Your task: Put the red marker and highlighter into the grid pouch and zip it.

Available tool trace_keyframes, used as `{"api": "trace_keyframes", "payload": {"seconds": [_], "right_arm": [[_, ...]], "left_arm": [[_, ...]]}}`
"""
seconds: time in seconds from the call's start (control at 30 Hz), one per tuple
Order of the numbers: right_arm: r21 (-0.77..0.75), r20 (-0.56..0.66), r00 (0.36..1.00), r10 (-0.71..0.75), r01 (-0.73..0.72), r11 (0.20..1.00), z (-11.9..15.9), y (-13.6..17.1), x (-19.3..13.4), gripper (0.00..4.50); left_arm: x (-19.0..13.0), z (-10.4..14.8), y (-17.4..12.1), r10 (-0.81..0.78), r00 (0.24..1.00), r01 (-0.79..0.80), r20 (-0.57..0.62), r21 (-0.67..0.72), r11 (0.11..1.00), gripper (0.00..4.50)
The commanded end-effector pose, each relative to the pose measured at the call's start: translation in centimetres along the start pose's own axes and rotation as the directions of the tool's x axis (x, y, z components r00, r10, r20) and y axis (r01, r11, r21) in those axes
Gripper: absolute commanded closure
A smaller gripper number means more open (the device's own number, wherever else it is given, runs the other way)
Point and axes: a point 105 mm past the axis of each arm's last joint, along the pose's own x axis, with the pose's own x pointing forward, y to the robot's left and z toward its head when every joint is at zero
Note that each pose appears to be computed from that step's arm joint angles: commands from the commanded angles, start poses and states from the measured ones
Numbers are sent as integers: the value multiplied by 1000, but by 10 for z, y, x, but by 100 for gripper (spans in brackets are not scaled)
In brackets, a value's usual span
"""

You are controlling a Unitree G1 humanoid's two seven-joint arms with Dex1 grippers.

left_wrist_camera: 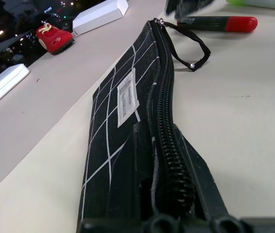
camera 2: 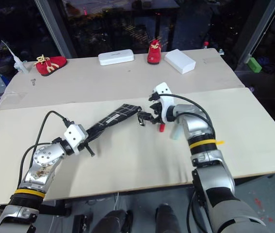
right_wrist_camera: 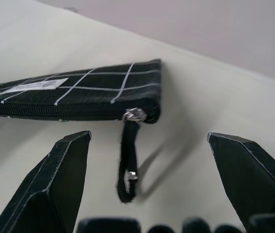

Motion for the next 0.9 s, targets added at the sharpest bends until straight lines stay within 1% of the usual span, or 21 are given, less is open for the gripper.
{"api": "trace_keyframes", "payload": {"seconds": [0.03, 0.13, 0.23, 0.37, 0.43, 0.57, 0.67, 0.7, 0.8, 0.9], "right_arm": [[8, 5, 1000, 7, -8, 1000, 0, 8, 4, 22], [-7, -8, 1000, -16, 16, 1000, -5, 8, 11, 22], [-35, -11, 998, -64, 64, 997, -4, 2, 16, 22], [-56, 21, 997, -72, 73, 996, 4, -1, 19, 115], [-72, 28, 998, -61, 63, 995, 6, 0, 20, 183], [-120, 24, 1000, -4, 7, 993, 5, 9, 21, 336], [-156, 30, 998, 61, -55, 986, 7, 17, 21, 433], [-166, 31, 997, 74, -68, 984, 8, 18, 20, 443], [-204, 27, 995, 100, -92, 975, 9, 21, 20, 443], [-227, 30, 996, 83, -74, 971, 11, 20, 20, 443]], "left_arm": [[-2, 10, 10, 42, 999, -42, 31, 1, 999, 450], [0, 12, 11, 46, 998, -46, 39, -10, 999, 450], [2, 13, 11, 46, 998, -45, 42, -11, 999, 450], [3, 14, 13, 46, 998, -46, 47, -13, 999, 450], [4, 14, 14, 47, 998, -46, 49, -13, 999, 450], [6, 15, 13, 47, 997, -46, 54, -15, 999, 450], [6, 14, 11, 46, 997, -45, 55, -18, 999, 450], [6, 14, 11, 46, 997, -45, 54, -19, 999, 450], [6, 13, 11, 46, 997, -45, 54, -20, 999, 450], [6, 13, 11, 47, 997, -46, 54, -19, 999, 450]]}}
